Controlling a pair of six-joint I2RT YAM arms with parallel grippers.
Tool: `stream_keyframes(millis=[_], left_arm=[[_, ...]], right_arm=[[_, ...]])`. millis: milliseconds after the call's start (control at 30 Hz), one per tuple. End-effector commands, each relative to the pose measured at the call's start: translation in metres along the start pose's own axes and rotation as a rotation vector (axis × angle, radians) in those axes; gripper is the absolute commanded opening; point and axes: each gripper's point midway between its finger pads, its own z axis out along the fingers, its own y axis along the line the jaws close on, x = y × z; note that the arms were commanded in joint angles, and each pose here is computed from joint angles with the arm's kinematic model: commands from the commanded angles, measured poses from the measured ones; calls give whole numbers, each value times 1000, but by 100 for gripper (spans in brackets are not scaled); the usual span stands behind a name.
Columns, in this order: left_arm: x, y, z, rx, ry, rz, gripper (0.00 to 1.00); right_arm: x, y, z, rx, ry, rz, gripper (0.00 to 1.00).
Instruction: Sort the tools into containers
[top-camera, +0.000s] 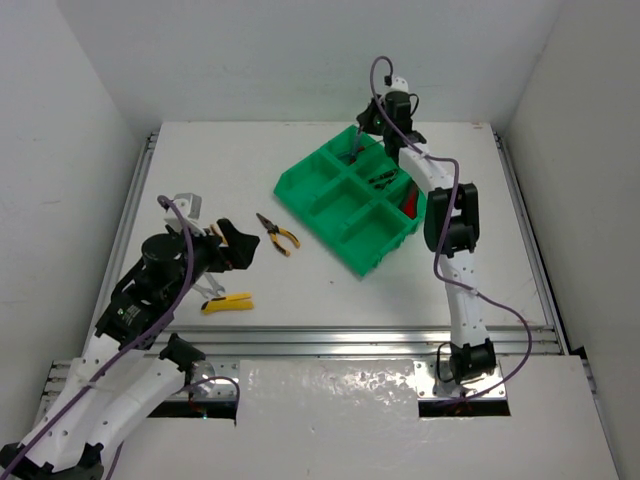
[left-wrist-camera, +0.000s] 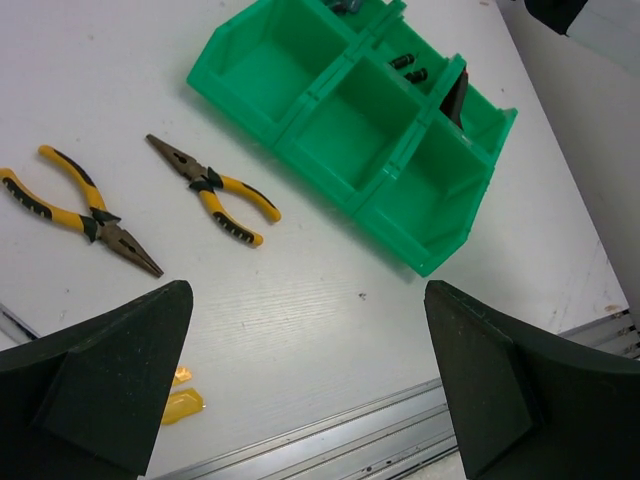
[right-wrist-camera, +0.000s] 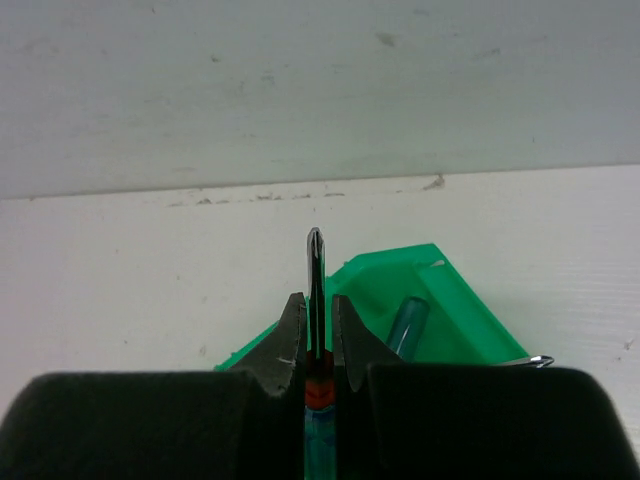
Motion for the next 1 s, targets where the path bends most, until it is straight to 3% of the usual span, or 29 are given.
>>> stream_keyframes(millis=[0,33,67,100,233,400,500,533,600,633,700,733,900,967], left_arm=[[-3,-3,4,13,-10,16,100],[-2,5,6,-34,-12,4,100],[-2,9,9,-64,-5,-1,100],[-4,15,9,-100,-12,-10,100],[-3,40,11,-258,-9,-44,100],[-13,88,-6,-564,-94,-140,100],[-21,108,-19,-694,-144,-170,100],[-26,111,-21,-726,-154,-180,100],[-30,121,-30,-803,-180,-211,100],[-38,121,-34,-816,-203,-231,100],[-47,122,-42,-836,-250,-263,100],[-56,119,-49,-821,-288,-278,100],[-90,119,-87,-808,-465,-299,100],[-105,114,-107,-744,-569,-330,100]], right_arm=[[-49,26,-6,-67,-137,-36,0],[-47,29,-9,-80,-127,-35,7],[-35,28,-9,-88,-94,-37,21],[-30,32,-12,-108,-72,-38,54],[-49,56,-31,-147,-60,-81,99],[-91,86,-74,-122,-50,-151,99],[-87,116,-120,-133,12,-169,99],[-46,122,-132,-137,128,-175,99],[-31,148,-166,-201,189,-200,99],[18,162,-179,-238,294,-228,99],[49,190,-208,-349,353,-304,99],[94,209,-224,-410,418,-348,99],[204,283,-277,-735,549,-600,97],[240,310,-297,-814,579,-707,91]])
